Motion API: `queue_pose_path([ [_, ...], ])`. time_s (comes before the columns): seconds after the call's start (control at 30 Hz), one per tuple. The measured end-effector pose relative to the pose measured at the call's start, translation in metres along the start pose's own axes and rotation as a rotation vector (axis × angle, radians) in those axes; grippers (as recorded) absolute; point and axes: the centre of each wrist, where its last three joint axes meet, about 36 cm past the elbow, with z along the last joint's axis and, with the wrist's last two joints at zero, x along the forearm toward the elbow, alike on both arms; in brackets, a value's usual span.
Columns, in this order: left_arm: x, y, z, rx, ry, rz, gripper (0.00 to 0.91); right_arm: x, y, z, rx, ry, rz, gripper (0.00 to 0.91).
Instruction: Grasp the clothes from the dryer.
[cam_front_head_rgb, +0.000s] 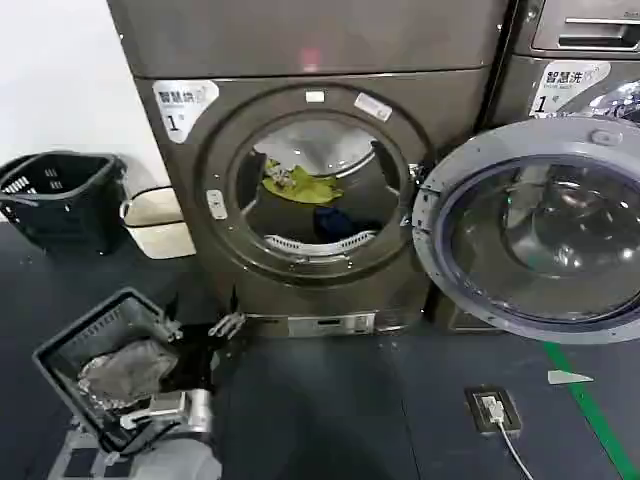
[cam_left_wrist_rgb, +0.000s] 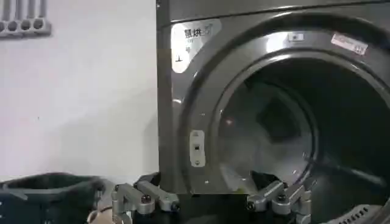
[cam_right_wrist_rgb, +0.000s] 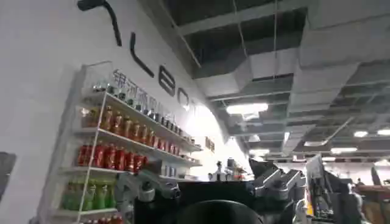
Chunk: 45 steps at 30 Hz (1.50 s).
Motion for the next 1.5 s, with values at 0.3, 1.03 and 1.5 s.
queue_pose_path([
  [0.3,0.0038,0.0003,-0.0048,0.007,-0.011,0.011,0.907,0.0027,-0.0016,-0.0023,-0.005,-0.008,-0.01,0.907],
  [1.03,0.0027,-0.0063,-0.0056,0.032,-0.023,0.04,0.907,0.005,0.002,-0.0022,-0.02,-0.019,-0.034,0.907],
  [1.5,-0.0004,-0.0076,-0.0034,0.034,-0.031,0.051,0.907,0.0048,0.0058,-0.0014,-0.025,-0.051,-0.052,0.907],
])
